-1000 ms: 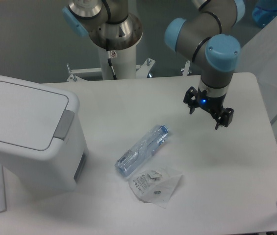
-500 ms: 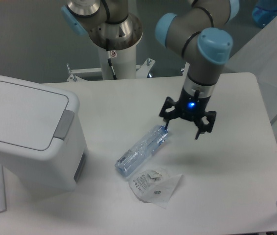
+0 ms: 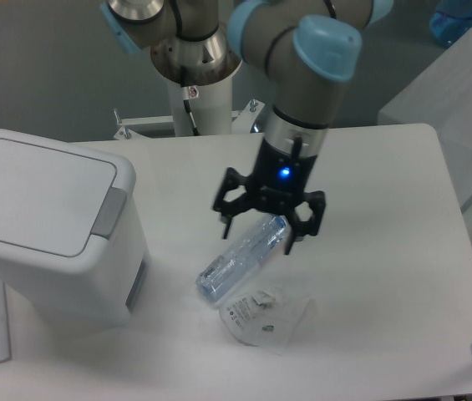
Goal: Open the trash can
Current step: 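Swing the gripper over to the trash can lid's front edge, then push the gripper finger against the lid edge to flip it open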
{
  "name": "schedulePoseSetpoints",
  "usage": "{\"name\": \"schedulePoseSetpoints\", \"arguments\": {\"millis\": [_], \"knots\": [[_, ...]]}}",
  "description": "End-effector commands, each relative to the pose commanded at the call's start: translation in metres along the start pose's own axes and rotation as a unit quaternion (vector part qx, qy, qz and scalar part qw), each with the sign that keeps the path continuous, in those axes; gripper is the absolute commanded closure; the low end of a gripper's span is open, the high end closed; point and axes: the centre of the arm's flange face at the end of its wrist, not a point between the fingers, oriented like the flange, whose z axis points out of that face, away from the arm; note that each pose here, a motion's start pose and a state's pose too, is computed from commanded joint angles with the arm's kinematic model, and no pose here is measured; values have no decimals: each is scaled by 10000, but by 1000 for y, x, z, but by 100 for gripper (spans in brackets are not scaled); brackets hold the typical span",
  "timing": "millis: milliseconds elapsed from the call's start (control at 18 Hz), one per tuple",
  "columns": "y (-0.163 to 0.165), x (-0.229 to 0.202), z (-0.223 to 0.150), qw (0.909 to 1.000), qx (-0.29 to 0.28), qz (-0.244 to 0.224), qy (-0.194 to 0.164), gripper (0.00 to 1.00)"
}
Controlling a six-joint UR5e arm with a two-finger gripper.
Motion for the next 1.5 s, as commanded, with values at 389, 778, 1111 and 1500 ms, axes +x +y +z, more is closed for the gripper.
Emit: {"name": "schedulePoseSetpoints", "arguments": {"millis": [389, 778, 1111, 1500], "knots": [[0, 66, -22, 9990, 243, 62, 358, 0], [18, 72, -4, 9991, 44, -60, 412, 0], [19, 64, 14, 9989, -69, -106, 451, 0], [21, 64, 25, 9987, -171, -117, 456, 0]]}}
